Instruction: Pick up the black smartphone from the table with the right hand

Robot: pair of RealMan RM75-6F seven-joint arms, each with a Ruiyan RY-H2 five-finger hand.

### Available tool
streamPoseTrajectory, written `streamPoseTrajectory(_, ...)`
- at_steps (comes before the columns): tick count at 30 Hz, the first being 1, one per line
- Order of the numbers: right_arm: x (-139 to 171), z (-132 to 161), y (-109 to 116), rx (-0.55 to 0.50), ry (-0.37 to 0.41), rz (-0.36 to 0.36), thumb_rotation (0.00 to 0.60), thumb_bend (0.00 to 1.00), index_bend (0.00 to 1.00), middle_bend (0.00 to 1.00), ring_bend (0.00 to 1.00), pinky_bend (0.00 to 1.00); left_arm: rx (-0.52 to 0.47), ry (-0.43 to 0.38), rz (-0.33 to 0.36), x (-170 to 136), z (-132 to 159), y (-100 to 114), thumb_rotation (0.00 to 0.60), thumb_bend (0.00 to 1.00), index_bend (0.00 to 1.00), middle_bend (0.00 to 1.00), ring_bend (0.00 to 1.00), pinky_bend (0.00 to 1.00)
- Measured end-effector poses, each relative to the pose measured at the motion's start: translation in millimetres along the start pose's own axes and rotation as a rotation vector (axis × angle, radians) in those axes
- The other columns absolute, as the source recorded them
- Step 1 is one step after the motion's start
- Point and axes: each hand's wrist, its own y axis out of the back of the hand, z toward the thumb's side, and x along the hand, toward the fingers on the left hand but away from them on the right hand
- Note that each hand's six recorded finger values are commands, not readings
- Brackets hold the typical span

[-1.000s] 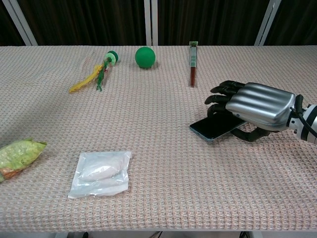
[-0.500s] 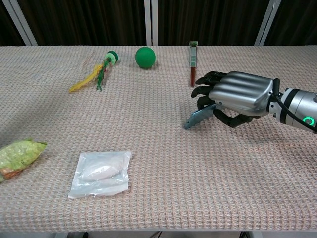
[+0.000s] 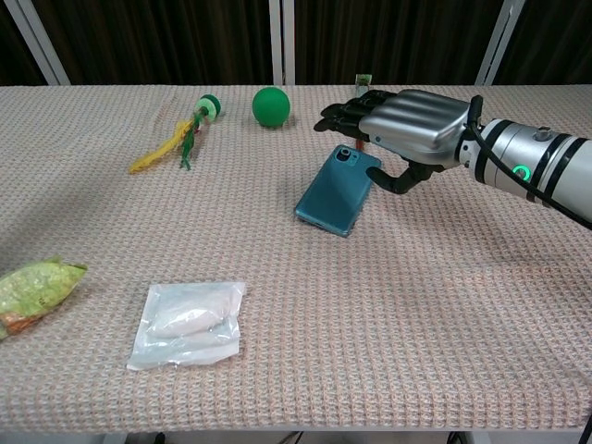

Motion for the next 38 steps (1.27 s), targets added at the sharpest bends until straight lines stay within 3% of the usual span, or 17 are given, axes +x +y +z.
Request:
streamPoseTrajectory(6,13.6,-9.9,22.4,-0.003,-0.012,-0.132,0.6,0.55,0.0,0.0,0.0,0.0,0.009,0.002,0.013,-4.2,-1.9,3.1,0.579,0.0,0.11,0.12,0.07,0.23)
streamPoseTrajectory(9,39.0,-26.6,33.1,0.002,-0.047,-0.201,0.6,0.52,0.0,0.0,0.0,0.0,0.033,0.004,0.02,-9.2,-2.8,4.5,0.578,0.0,0.11,0.12,0.07,0.23)
streamPoseTrajectory(13,102.8,-63.7,35.7,0.025,-0.162,-0.249,0.6,0.49,0.0,0.0,0.0,0.0,0.106,0.018,0.032,-20.9,-5.9,5.5,0.576,0.0,0.11,0.12,0.07,0.23)
streamPoseTrajectory(21,252.6,-121.4,17.7,0.026,-0.496,-0.225,0.531,0.48,0.0,0.0,0.0,0.0,0.397,0.091,0.089,-69.9,-17.1,2.5,0.578,0.0,0.11,0.11,0.06,0.21)
streamPoseTrajectory(25,317.5,-132.7,0.9,-0.027,-0.641,-0.178,0.515,0.48,0.0,0.0,0.0,0.0,0.57,0.186,0.104,-121.1,-26.8,-6.9,0.529,0.0,0.11,0.11,0.06,0.2)
streamPoseTrajectory(28,352.1,-133.7,-12.3,-0.054,-0.718,-0.121,0.516,0.48,0.0,0.0,0.0,0.0,0.654,0.272,0.071,-162.8,-34.7,-20.4,0.511,0.0,0.11,0.11,0.06,0.2)
streamPoseTrajectory(33,375.6,-127.4,-20.0,-0.072,-0.763,-0.047,0.495,0.45,0.0,0.0,0.0,0.0,0.657,0.318,0.043,-191.0,-39.1,-31.9,0.481,0.0,0.11,0.11,0.06,0.2)
streamPoseTrajectory(38,388.8,-120.8,-13.3,-0.082,-0.765,-0.057,0.46,0.44,0.0,0.0,0.0,0.0,0.614,0.338,0.051,-211.6,-42.0,-33.0,0.465,0.0,0.11,0.11,0.06,0.2)
